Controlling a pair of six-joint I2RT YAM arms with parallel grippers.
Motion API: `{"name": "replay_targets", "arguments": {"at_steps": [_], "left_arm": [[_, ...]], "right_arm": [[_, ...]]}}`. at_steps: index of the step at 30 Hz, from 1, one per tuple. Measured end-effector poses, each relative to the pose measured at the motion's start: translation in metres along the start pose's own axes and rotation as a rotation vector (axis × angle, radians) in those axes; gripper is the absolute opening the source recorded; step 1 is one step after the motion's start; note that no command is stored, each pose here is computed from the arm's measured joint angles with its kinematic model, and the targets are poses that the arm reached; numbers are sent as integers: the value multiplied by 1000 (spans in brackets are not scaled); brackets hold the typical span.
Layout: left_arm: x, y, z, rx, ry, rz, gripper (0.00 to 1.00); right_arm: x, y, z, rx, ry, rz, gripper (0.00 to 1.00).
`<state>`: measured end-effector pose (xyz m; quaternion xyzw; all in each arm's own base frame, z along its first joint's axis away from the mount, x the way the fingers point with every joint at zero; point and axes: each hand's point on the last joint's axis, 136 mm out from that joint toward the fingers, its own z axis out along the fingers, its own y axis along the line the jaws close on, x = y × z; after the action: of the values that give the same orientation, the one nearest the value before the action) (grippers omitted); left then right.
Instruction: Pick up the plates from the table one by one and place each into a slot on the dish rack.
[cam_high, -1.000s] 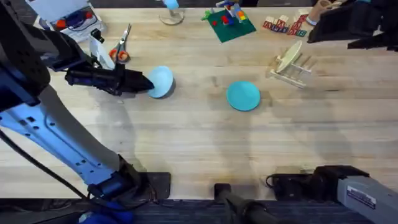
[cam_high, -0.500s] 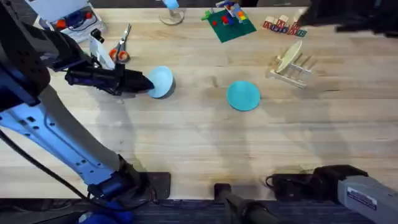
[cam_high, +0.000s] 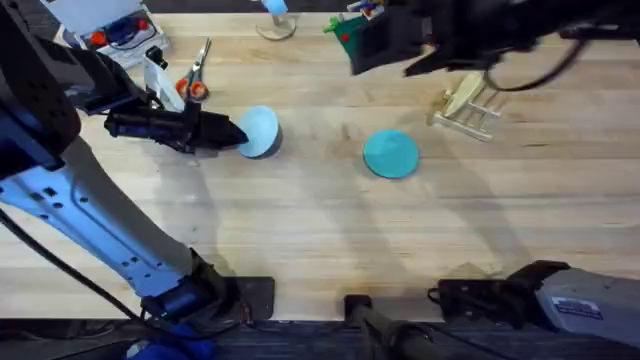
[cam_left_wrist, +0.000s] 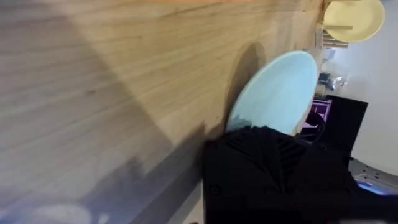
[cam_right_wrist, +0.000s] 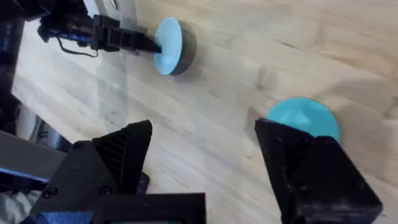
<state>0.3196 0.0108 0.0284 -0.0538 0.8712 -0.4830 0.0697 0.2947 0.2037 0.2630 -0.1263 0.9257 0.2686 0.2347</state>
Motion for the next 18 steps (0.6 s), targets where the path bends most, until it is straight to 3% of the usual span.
{"name": "replay_targets", "arguments": {"at_steps": [9, 18], "left_arm": [[0, 0, 0, 0, 0, 0, 40], [0, 0, 0, 0, 0, 0, 40]], "right_arm": [[14, 6, 50, -7, 128, 86, 996], [-4, 16, 88, -65, 99, 70, 996]]}}
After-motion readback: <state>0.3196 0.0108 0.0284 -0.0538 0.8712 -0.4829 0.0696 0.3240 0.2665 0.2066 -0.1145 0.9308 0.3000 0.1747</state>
